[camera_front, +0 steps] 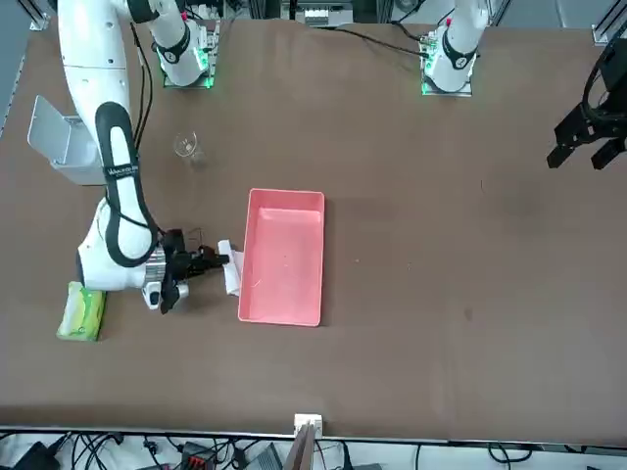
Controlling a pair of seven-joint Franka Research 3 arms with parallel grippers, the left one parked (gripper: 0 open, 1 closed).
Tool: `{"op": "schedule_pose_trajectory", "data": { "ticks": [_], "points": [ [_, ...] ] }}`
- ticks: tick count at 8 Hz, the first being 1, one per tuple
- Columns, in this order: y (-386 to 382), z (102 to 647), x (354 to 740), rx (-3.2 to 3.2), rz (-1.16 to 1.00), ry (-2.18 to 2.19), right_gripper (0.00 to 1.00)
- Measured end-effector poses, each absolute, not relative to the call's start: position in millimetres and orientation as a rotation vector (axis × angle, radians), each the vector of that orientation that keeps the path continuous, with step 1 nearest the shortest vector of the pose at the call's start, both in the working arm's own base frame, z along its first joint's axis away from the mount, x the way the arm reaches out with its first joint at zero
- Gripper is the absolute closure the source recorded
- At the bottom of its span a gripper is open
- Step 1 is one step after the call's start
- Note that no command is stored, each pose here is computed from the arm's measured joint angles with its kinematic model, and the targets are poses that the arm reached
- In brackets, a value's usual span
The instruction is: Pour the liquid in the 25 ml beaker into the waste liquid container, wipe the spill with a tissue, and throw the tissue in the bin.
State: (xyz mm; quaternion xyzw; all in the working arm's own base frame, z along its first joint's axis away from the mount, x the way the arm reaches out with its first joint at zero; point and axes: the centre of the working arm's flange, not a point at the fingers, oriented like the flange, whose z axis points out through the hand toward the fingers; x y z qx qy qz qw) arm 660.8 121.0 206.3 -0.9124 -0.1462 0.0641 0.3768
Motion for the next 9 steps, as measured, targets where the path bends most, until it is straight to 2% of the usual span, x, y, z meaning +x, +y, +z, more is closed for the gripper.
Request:
{"op": "schedule_pose_trajectory", "data": {
  "ticks": [9],
  "points": [
    [153,169,649,-2.408,0.209,-0.455,0.98]
  ]
}}
